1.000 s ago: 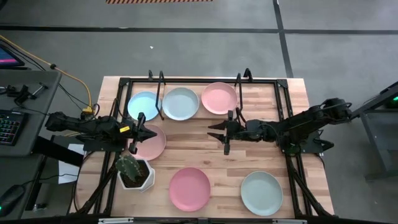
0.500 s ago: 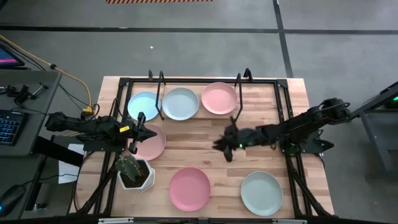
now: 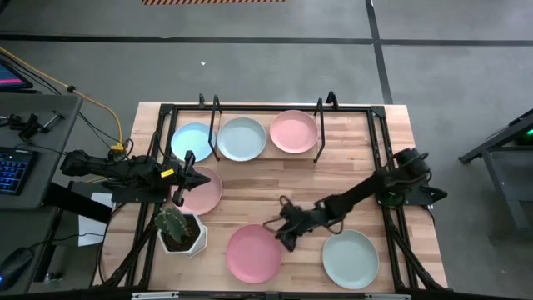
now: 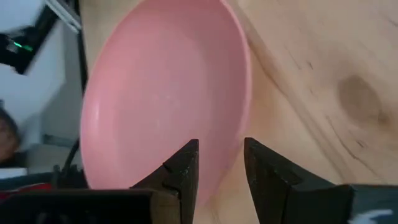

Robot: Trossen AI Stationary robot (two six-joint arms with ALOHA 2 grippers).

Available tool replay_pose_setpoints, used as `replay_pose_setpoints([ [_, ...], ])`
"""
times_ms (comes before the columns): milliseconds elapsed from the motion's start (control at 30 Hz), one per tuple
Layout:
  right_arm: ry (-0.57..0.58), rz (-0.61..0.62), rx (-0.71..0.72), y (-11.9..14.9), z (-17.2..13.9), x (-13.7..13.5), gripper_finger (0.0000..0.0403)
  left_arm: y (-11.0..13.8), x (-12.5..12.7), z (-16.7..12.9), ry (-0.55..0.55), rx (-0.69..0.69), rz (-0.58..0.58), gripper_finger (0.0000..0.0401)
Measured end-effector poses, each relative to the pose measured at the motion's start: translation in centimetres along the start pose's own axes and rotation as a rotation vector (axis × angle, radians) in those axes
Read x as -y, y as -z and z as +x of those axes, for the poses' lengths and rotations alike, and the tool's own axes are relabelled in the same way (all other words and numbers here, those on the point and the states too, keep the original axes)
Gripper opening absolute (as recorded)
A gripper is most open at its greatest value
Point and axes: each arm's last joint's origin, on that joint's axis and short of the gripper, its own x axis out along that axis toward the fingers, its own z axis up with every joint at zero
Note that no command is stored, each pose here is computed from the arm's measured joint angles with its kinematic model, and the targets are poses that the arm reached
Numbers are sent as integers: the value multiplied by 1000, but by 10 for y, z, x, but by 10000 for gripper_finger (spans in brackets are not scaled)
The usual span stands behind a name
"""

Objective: Place and stack plates onto a shelf
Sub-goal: Stack the pink plate on top of the light pink plate on the shelf

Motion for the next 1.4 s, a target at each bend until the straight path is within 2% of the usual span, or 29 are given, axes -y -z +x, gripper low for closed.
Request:
replay_pose_setpoints([
  [167,115,-24,-78,-11,12,-18,110,0,0,0,0,-3,-1,0],
  [300,220,-10,-115,-14,14,-20,110,1,0,0,-1,-8,0,0],
  [600,204,-6,-140,-10,27,-16,107,1,0,0,-1,-7,0,0],
  [667,205,-8,-142,-9,27,-15,91,0,0,0,-1,-4,-1,0],
  [767,206,-22,-132,-12,27,-15,30,0,0,0,0,-3,-1,0],
  [833,191,-26,-116,-17,25,-16,11,0,0,0,0,1,-1,0],
  [967,206,-75,-116,-31,11,-14,5,0,0,0,0,1,-1,0],
  [1167,345,-100,-96,-43,-29,-7,1,0,0,0,0,1,-1,0],
  [1400,404,-5,108,-34,-90,15,0,0,0,0,0,1,-1,0],
])
